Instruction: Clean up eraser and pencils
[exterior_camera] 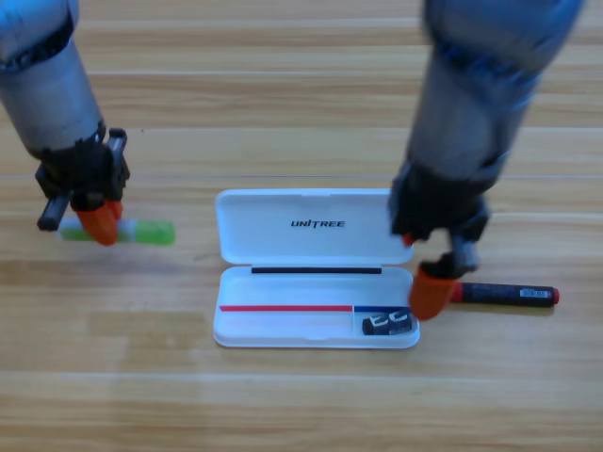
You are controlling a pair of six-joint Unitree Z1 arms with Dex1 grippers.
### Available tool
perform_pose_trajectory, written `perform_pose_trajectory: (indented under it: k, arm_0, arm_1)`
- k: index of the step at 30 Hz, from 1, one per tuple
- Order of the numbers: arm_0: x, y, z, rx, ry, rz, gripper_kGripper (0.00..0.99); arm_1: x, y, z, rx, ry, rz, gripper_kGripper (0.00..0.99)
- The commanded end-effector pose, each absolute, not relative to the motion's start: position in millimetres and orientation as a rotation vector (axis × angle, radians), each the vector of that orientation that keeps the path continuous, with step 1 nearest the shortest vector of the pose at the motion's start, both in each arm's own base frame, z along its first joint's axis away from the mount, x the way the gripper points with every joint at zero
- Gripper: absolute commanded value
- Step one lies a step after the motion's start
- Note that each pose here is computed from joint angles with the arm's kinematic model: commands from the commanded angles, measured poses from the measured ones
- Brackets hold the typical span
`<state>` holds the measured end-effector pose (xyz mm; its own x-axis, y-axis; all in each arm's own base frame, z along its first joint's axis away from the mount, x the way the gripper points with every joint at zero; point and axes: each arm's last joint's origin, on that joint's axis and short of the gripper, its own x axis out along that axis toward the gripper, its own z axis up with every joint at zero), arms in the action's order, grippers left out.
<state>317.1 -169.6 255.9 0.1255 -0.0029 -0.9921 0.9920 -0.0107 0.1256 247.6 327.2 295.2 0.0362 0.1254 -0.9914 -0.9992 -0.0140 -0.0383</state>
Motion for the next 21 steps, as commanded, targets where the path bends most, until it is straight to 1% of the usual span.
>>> perform_pose_trajectory:
  k: [1, 5, 9, 13, 21]
  arm_0:
    - [304.3, -186.3, 285.2, 1.269, 1.055, -1.138, 0.000]
    - [294.1, -208.3, 301.6, 1.264, 1.018, -1.170, 0.000]
    - [283.9, -232.6, 305.9, 1.266, 0.996, -1.198, 0.000]
    - [278.4, -254.0, 294.8, 1.267, 1.013, -1.226, 0.000]
    - [279.4, -291.1, 263.5, 1.269, 1.063, -1.272, 0.000]
  arm_1:
    - [233.5, 289.6, 308.6, -1.173, 1.114, 1.222, 0.874]
    - [252.0, 274.9, 277.5, -1.227, 1.200, 1.193, 0.874]
    - [277.4, 262.1, 246.1, -1.231, 1.224, 1.160, 0.874]
    - [300.3, 253.8, 223.2, -1.243, 1.212, 1.124, 0.874]
    - [322.4, 252.2, 187.8, -1.250, 1.244, 1.138, 0.861]
